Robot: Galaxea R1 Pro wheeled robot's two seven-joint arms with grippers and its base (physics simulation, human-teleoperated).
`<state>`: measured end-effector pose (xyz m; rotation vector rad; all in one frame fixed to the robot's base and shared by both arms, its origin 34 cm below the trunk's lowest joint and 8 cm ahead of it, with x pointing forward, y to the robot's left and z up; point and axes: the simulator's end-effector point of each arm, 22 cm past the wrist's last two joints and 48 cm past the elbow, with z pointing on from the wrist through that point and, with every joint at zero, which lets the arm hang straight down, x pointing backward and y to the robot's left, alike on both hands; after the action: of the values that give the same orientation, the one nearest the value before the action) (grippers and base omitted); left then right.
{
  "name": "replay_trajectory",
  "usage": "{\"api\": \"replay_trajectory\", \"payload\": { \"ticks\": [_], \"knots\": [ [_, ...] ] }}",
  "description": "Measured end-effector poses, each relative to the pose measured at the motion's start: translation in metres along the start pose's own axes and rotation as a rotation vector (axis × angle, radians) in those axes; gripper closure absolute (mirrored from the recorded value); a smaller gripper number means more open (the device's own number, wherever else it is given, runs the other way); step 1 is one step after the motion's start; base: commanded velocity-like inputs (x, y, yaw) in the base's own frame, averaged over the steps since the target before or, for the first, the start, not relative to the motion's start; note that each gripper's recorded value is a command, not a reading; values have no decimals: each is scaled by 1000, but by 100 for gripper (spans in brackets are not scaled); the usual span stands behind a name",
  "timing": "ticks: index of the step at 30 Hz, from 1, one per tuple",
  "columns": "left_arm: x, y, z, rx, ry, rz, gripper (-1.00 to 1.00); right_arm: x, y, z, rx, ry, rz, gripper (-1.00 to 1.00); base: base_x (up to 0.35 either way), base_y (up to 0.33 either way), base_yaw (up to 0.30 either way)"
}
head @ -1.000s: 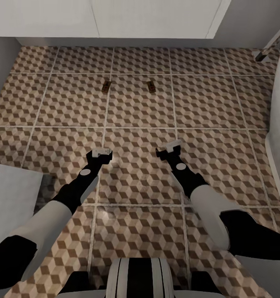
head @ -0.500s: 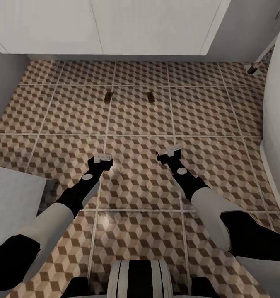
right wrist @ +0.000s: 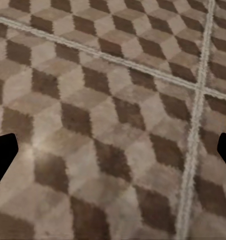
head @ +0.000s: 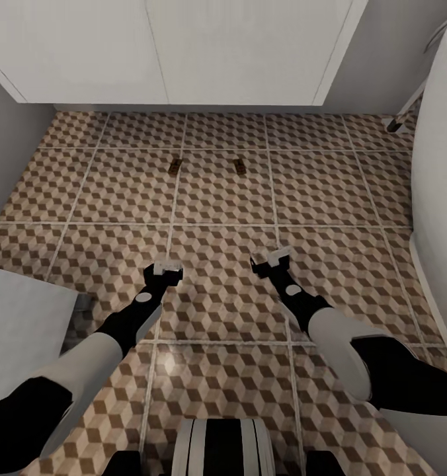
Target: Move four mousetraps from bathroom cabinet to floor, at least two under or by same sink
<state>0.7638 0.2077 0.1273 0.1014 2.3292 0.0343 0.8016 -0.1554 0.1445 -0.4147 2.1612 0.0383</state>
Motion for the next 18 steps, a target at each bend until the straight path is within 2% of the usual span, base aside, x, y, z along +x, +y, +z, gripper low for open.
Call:
{"api": "replay_trajectory", "payload": {
  "ticks": [7,18],
  "knots": [
    [19,-8,-3,-1,6,-11,-100,9,3,-5,-9,-7,5,-100,0,0,0],
    [20,-11,-5,-3,2,-14,-100,8,-2,-7,-4,-15,4,-100,0,0,0]
  ]
}}
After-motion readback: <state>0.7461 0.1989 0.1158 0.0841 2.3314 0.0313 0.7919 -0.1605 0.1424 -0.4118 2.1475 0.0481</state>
